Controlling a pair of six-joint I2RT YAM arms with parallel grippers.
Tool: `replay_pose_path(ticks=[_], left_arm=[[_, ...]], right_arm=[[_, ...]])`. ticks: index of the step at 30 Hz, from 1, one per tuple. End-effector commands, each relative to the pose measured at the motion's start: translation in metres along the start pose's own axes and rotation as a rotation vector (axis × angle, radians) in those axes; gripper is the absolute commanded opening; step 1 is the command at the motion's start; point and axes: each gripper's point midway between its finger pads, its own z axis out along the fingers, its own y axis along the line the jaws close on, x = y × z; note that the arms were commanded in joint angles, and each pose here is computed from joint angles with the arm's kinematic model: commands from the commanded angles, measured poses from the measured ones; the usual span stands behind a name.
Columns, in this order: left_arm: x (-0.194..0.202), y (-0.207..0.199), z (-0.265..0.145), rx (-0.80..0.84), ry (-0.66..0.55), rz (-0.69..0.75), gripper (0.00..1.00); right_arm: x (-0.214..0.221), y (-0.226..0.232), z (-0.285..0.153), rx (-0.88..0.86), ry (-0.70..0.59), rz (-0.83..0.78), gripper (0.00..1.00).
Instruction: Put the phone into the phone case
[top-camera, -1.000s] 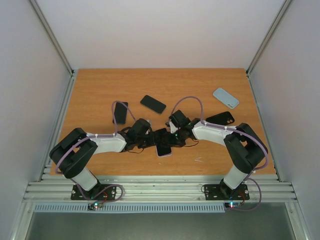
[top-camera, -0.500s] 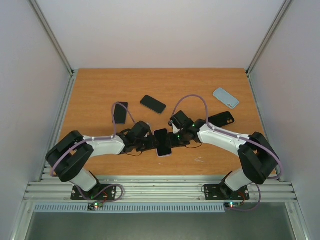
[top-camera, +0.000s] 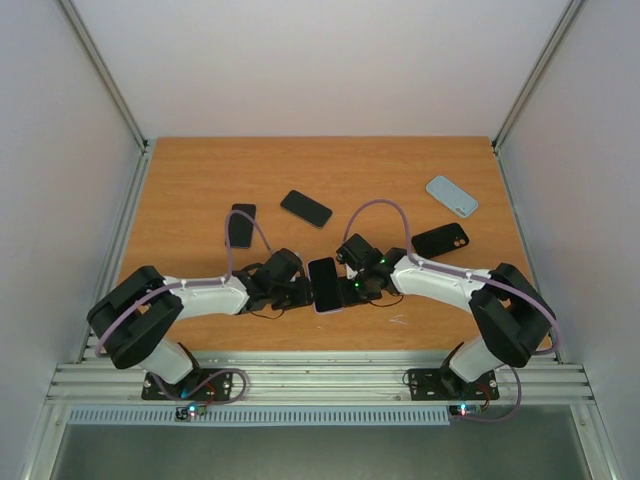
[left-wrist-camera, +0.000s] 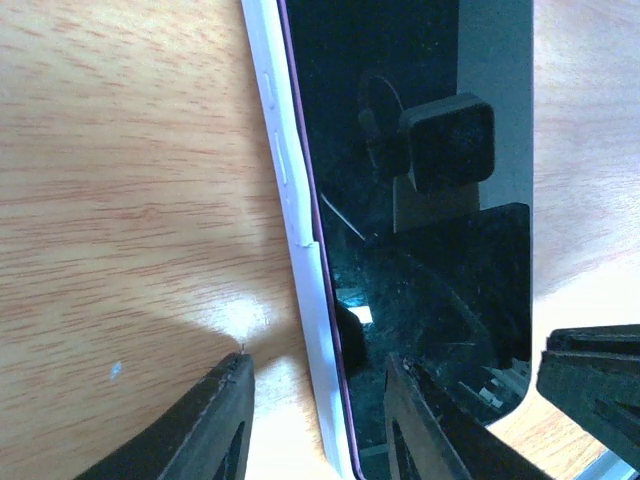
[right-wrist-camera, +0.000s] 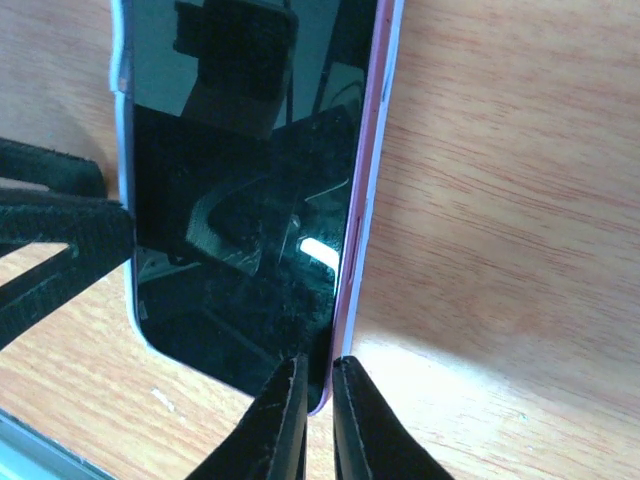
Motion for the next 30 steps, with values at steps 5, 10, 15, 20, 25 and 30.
replay_pose_path(ticks=[5,10,15,20,25,30], left_arm=[[0.011,0.005,0.013,0.004,0.042,-0.024,0.32],[0.014,0.007,0.015,0.001,0.042,-0.026,0.28],[0.017,0.014,0.015,-0.018,0.043,-0.028,0.27],[0.018,0.017,0.015,-0.028,0.040,-0.030,0.27],[0.017,0.017,0.014,-0.018,0.028,-0.034,0.27],[0.011,0.020,0.008,-0.014,0.000,-0.060,0.31]], right_arm=[[0.002,0.006,0.017,-0.006,0.014,-0.021,0.04],[0.002,0.022,0.023,-0.035,0.028,-0.045,0.03],[0.006,0.012,0.030,0.040,0.060,-0.038,0.03],[0.018,-0.016,0.041,0.188,0.124,-0.024,0.03],[0.027,-0.034,0.051,0.296,0.170,-0.022,0.05],[0.022,-0.041,0.053,0.356,0.157,-0.029,0.10]])
